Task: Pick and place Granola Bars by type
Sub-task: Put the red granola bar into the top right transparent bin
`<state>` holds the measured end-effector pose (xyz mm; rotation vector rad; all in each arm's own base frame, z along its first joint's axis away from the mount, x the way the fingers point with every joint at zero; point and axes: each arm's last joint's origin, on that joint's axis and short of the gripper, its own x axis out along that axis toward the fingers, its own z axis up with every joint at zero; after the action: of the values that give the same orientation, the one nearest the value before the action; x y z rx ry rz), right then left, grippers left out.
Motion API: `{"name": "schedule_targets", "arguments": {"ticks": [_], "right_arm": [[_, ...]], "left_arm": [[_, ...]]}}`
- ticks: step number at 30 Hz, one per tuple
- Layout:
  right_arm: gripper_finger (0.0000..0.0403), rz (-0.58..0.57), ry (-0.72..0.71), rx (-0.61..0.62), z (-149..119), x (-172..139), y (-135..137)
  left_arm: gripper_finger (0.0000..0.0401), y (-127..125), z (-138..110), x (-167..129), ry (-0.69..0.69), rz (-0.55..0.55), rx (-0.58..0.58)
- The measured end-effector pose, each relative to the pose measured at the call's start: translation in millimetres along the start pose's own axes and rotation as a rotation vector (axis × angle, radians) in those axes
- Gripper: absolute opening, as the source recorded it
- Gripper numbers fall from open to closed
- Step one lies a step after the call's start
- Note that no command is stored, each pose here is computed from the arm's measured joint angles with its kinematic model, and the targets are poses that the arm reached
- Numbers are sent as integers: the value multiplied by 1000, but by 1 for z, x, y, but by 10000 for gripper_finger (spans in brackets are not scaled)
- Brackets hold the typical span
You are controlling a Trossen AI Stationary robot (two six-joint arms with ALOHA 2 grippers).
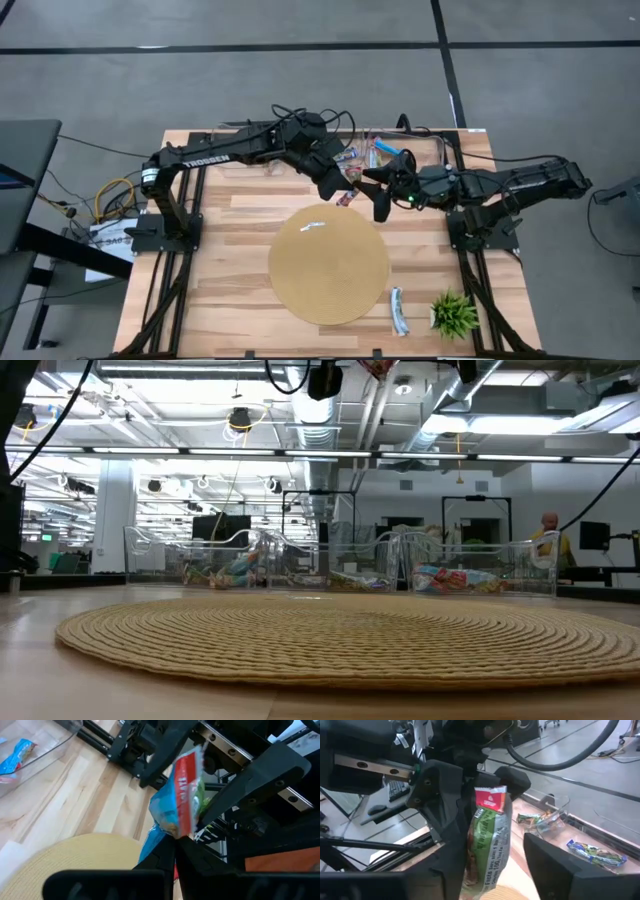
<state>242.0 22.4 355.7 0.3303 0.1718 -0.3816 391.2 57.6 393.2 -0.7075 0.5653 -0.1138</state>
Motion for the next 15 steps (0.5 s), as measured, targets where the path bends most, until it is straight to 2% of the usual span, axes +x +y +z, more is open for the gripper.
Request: {"name": "schedule_targets", "arguments": {"ticks": [9, 12, 15], "right_arm": [[66, 10, 7, -8, 0, 0, 0], [48, 0, 30, -21, -2, 0, -1], [38, -21, 76, -47, -7, 0, -3]], "left_arm": [[6, 0, 2, 0, -42, 35, 19], [30, 1, 2, 0, -43, 50, 22], [69, 3, 0, 0, -40, 99, 22]]}}
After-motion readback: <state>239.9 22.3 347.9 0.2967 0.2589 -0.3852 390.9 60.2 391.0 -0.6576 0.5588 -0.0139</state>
